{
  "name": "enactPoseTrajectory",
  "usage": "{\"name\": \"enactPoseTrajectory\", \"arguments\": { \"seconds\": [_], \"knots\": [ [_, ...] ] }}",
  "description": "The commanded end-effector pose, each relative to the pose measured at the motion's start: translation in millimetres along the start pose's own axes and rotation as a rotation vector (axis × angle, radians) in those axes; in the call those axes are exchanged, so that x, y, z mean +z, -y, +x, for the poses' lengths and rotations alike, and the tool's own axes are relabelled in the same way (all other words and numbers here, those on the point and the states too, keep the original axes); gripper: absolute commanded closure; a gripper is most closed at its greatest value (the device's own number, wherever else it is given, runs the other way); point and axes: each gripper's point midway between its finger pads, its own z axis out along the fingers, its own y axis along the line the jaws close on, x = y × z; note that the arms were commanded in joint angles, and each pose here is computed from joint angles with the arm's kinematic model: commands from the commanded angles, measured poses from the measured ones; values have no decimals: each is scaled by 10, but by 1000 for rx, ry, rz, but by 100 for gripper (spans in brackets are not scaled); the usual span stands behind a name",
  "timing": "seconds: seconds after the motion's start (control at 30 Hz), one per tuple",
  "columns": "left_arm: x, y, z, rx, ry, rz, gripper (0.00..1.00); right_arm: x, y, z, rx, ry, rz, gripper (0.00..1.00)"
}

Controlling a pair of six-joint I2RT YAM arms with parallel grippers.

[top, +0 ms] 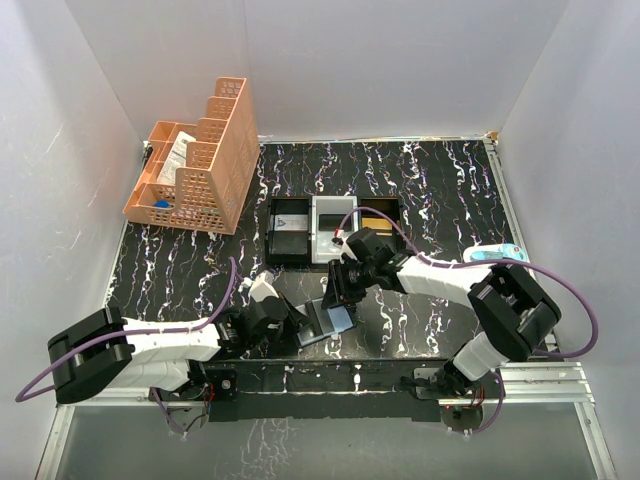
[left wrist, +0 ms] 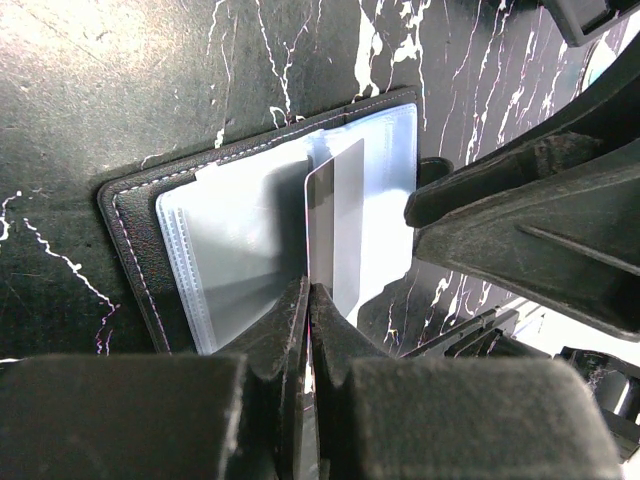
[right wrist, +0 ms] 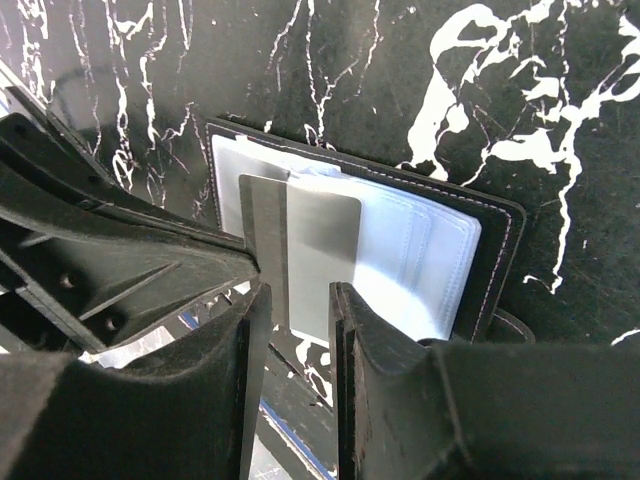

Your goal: Take the credit cards out of the card holder

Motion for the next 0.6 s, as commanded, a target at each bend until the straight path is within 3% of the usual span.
{"name": "enactPoseTrajectory", "arguments": {
  "seconds": [0.0, 0.17, 0.33, 0.57],
  "knots": [
    [4, 83, -33, 18, 17, 10, 100, 73, -60, -36, -20, -8, -13, 71],
    [9, 107, -22, 26, 12, 22, 100, 180, 145, 144, -15, -44, 40, 71],
    [37, 134, 10, 36, -2, 27, 88, 232, 268, 250, 11, -55, 63, 72],
    [84, 194, 41, 43, -16, 38, 85, 248, 298, 260, 19, -54, 72, 73]
  ]
}}
